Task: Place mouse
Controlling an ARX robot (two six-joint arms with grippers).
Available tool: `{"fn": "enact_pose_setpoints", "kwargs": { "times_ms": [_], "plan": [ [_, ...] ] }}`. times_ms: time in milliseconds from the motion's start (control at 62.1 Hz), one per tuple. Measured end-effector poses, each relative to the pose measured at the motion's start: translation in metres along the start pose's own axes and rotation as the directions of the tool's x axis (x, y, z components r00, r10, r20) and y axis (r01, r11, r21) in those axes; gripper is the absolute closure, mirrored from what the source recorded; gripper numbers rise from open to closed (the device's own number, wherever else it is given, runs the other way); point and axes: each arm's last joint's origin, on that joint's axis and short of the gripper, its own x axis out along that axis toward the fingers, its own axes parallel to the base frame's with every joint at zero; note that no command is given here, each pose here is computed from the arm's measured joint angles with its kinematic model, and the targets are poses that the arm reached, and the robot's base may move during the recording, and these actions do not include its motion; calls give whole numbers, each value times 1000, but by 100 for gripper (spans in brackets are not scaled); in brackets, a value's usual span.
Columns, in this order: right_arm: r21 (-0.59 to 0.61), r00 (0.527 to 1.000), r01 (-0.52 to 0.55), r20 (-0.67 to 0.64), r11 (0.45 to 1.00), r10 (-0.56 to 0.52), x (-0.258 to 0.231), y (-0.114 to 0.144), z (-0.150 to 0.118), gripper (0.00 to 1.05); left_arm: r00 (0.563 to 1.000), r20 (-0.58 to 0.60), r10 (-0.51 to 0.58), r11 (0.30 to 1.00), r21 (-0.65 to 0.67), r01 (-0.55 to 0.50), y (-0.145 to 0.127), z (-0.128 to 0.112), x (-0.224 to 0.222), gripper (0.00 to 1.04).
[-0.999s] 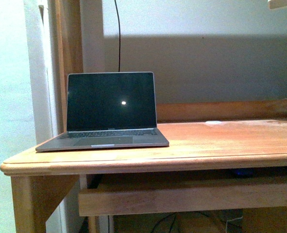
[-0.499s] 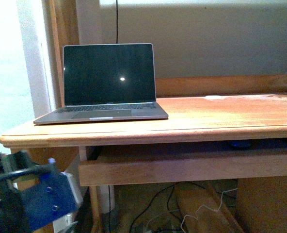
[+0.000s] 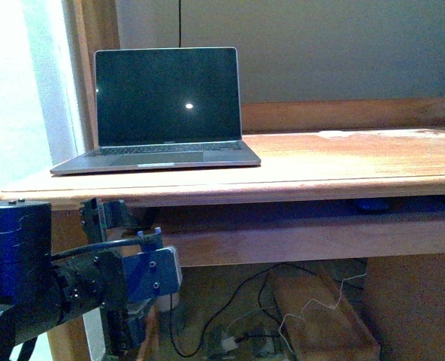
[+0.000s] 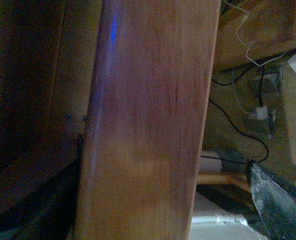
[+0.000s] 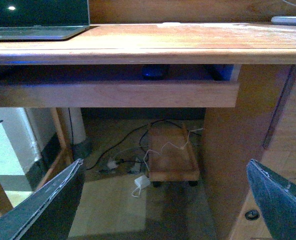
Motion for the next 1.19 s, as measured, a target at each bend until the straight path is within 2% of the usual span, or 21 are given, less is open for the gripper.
{"fn": "enact_pose_setpoints", "kwargs": {
  "times_ms": [113, 209, 306, 354, 419, 532, 628, 693, 773, 886, 934, 966, 983, 999, 1015, 1031, 1063, 1079, 1111, 1144, 1192],
  "plan": [
    [0, 1000, 0, 0, 1000, 0, 0, 0, 0, 7, 997, 72, 9, 1000, 3, -10, -4, -2, 11, 8],
    [0, 1000, 0, 0, 1000, 0, 0, 0, 0, 7, 997, 77, -27, 999, -32, 30, -7, 0, 13, 8],
    [0, 1000, 0, 0, 1000, 0, 0, 0, 0, 7, 985, 64, -159, 975, -147, 167, -5, 9, 2, 8],
    [0, 1000, 0, 0, 1000, 0, 0, 0, 0, 7, 967, 65, -246, 941, -224, 255, -3, 14, -8, 8],
    [0, 1000, 0, 0, 1000, 0, 0, 0, 0, 7, 945, 67, -320, 909, -259, 326, -4, 20, -25, 8],
    [0, 1000, -1, 0, 1000, 1, 0, 0, 0, 7, 931, 97, -352, 881, -300, 365, -10, 28, -51, 7],
    [0, 1000, 0, 0, 1000, 0, 0, 0, 0, 7, 923, 129, -362, 840, -384, 383, -10, 37, -72, 7],
    [0, 1000, 0, 0, 1000, 0, 0, 0, 0, 7, 918, 149, -367, 800, -453, 393, -9, 46, -87, 7],
    [0, 1000, 0, 0, 1000, 0, 0, 0, 0, 7, 908, 185, -375, 715, -566, 410, -5, 62, -107, 7],
    [0, 1000, 0, 0, 1000, 0, 0, 0, 0, 7, 910, 222, -349, 552, -736, 391, 2, 81, -134, 7],
    [0, 1000, 0, 0, 1000, 0, 0, 0, 0, 7, 913, 237, -332, 460, -804, 376, 6, 88, -145, 8],
    [0, 1000, 0, 0, 1000, 0, 0, 0, 0, 7, 923, 224, -314, 406, -847, 344, 7, 93, -152, 8],
    [0, 1000, 0, 0, 1000, 0, 0, 0, 0, 7, 933, 204, -296, 414, -853, 318, 7, 96, -154, 9],
    [0, 1000, 0, 0, 1000, 0, 0, 0, 0, 7, 964, 130, -232, 409, -886, 218, 7, 100, -159, 12],
    [0, 1000, 0, 0, 1000, 0, 0, 0, 0, 7, 973, 115, -199, 418, -888, 190, 7, 102, -161, 14],
    [0, 1000, 0, 0, 1000, 0, 0, 0, 0, 7, 991, 41, -127, 417, -905, 90, 6, 104, -167, 17],
    [0, 1000, -1, 0, 1000, 1, 0, 0, 0, 7, 999, -15, -48, 405, -914, 5, 7, 107, -173, 21],
    [0, 1000, -1, 0, 1000, 1, 0, 0, 0, 7, 996, -86, 30, 385, -918, -91, 8, 107, -179, 24],
    [0, 1000, 0, 0, 1000, 0, 0, 0, 0, 7, 979, -175, 106, 349, -915, -202, 10, 106, -186, 28],
    [6, 1000, 19, -10, 1000, -19, 0, 0, 0, 7, 919, -319, 232, 266, -888, -375, 17, 100, -197, 35],
    [37, 987, 112, -117, 993, -107, 0, -1, 0, 7, 859, -417, 296, 192, -855, -481, 21, 94, -207, 42]
  ]
}}
